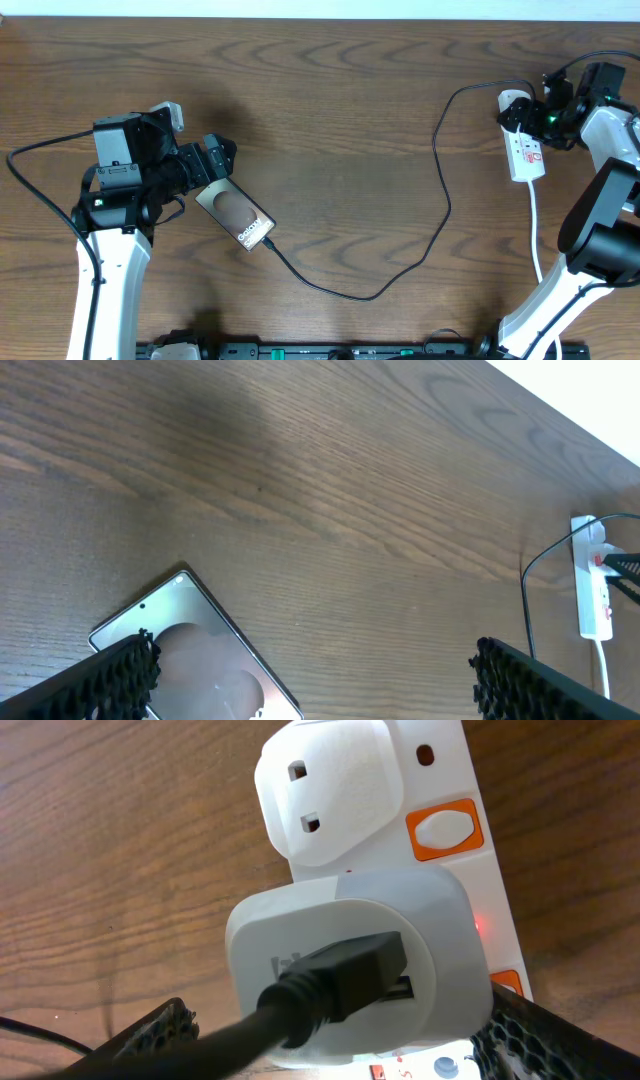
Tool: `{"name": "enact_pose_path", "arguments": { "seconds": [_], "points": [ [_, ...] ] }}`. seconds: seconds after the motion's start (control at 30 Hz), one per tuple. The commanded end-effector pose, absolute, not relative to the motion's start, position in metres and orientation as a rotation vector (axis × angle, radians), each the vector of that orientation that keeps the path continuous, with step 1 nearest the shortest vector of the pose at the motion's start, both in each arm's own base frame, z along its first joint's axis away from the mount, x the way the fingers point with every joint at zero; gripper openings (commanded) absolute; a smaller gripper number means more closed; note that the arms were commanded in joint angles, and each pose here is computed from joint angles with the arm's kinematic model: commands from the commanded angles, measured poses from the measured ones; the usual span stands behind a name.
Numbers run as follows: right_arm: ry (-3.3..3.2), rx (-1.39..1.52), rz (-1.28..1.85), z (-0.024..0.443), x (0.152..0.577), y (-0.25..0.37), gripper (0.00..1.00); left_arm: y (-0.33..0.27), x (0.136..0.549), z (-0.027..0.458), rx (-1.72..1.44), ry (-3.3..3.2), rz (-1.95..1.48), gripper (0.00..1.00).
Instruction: Plug charger to phone and switch on socket
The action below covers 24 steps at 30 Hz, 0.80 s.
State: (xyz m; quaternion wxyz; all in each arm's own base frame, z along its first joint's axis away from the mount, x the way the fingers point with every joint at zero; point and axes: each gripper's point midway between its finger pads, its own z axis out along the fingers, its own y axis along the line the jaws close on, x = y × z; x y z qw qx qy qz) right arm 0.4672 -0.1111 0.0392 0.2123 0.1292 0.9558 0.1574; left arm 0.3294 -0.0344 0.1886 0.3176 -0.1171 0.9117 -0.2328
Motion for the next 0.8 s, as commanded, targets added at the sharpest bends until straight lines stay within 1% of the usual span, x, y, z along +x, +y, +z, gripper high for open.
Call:
{"name": "enact_pose_path", "arguments": {
  "seconds": [0.0, 0.1, 0.17, 0.27, 0.3, 0.33, 0.37, 0.47, 0.6, 0.77],
  "points": [
    [2.717, 0.37, 0.684, 0.014, 0.45, -0.063, 0.84, -0.033, 0.333, 0.193, -0.287, 2.392, -0.589, 0.99],
    [2.726, 0.432, 0.613, 0.015, 0.452, -0.074, 0.81, -0.033, 0.333, 0.193, -0.287, 2.392, -0.588, 0.99],
    [2.737, 0.47, 0.536, 0.024, 0.453, -0.087, 0.8, -0.033, 0.333, 0.193, -0.288, 2.392, -0.588, 0.99],
    [2.728, 0.5, 0.416, 0.048, 0.456, -0.104, 0.78, -0.033, 0.333, 0.193, -0.288, 2.392, -0.589, 0.99],
    [2.713, 0.572, 0.312, 0.065, 0.456, -0.118, 0.77, -0.033, 0.333, 0.193, -0.288, 2.393, -0.589, 0.99],
    [2.698, 0.605, 0.266, 0.076, 0.456, -0.123, 0.79, -0.033, 0.333, 0.193, -0.288, 2.393, -0.589, 0.99],
    [2.669, 0.649, 0.206, 0.093, 0.455, -0.131, 0.99, -0.033, 0.333, 0.193, -0.288, 2.393, -0.589, 0.99],
    [2.578, 0.746, 0.109, 0.131, 0.45, -0.143, 0.99, -0.033, 0.333, 0.193, -0.288, 2.393, -0.589, 0.99],
    [2.509, 0.725, 0.088, 0.162, 0.449, -0.144, 0.99, -0.033, 0.333, 0.193, -0.288, 2.393, -0.589, 0.99],
    [2.504, 0.725, 0.088, 0.164, 0.448, -0.145, 0.99, -0.033, 0.333, 0.193, -0.287, 2.393, -0.589, 0.99]
  ]
}}
